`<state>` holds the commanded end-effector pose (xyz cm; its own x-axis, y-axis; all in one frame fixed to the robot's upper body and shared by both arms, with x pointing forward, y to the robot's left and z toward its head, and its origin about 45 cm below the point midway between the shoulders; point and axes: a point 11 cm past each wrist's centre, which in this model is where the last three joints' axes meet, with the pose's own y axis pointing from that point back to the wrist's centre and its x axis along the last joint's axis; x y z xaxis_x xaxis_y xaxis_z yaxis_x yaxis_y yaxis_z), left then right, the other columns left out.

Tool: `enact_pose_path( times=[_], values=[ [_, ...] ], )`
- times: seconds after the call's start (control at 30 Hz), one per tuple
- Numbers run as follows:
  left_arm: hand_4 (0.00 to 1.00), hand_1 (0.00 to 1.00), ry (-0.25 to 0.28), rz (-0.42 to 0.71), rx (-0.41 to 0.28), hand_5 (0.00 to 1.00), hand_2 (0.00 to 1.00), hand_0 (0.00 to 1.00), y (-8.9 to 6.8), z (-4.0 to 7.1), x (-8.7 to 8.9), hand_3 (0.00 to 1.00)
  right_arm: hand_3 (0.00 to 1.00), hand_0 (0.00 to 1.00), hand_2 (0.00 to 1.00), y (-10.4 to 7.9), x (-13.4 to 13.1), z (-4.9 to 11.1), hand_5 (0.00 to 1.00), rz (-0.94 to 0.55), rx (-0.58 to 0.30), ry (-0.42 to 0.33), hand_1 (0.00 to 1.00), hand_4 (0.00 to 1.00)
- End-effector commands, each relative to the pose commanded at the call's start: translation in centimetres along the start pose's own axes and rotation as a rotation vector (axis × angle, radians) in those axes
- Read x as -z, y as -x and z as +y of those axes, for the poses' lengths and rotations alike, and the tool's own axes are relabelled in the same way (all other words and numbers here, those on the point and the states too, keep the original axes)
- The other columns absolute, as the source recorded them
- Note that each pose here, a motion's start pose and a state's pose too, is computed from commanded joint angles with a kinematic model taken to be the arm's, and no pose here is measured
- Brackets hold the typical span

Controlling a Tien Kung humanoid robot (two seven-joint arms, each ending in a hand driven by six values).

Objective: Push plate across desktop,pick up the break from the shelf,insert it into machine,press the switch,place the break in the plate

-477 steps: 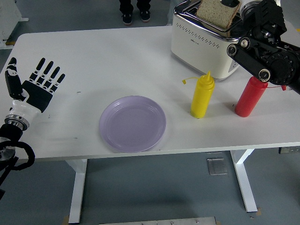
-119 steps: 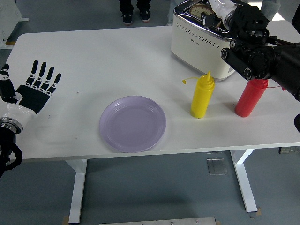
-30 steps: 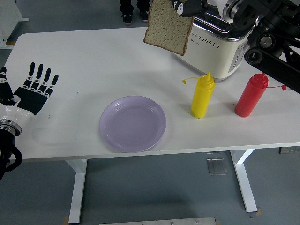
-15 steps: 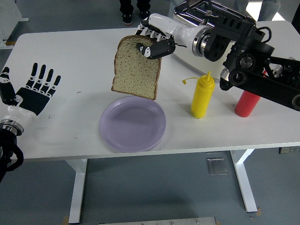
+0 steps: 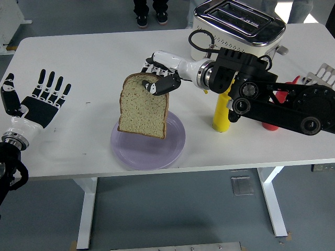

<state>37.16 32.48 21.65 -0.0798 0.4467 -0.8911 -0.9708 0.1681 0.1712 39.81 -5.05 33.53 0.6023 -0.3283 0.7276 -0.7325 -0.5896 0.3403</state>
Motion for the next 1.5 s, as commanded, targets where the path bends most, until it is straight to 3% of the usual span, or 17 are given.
enact_pose_path(
  times=[0.83, 1.47, 1.5],
  values=[
    [0.790, 0.742, 0.015, -0.012, -0.003, 0.998, 0.701, 0.809, -0.1, -0.1, -0.5, 0.697, 0.420, 0.269, 0.411, 4.3, -2.7, -2.2, 0.002, -0.053, 0.081, 0.082, 0.394, 0.174],
    [0.789, 0.743, 0.021, -0.013, -0.009, 0.998, 0.706, 0.811, -0.2, -0.1, -0.6, 0.699, 0.448, 0.320, 0.467, 5.2, -3.8, -2.7, 0.002, -0.043, 0.117, 0.096, 0.453, 0.152],
    [0.788, 0.747, 0.021, -0.014, -0.009, 0.998, 0.707, 0.811, -0.3, -0.1, -0.7, 0.699, 0.520, 0.486, 0.540, 5.3, -3.8, -2.7, 0.012, -0.040, 0.122, 0.094, 0.542, 0.369]
  ],
)
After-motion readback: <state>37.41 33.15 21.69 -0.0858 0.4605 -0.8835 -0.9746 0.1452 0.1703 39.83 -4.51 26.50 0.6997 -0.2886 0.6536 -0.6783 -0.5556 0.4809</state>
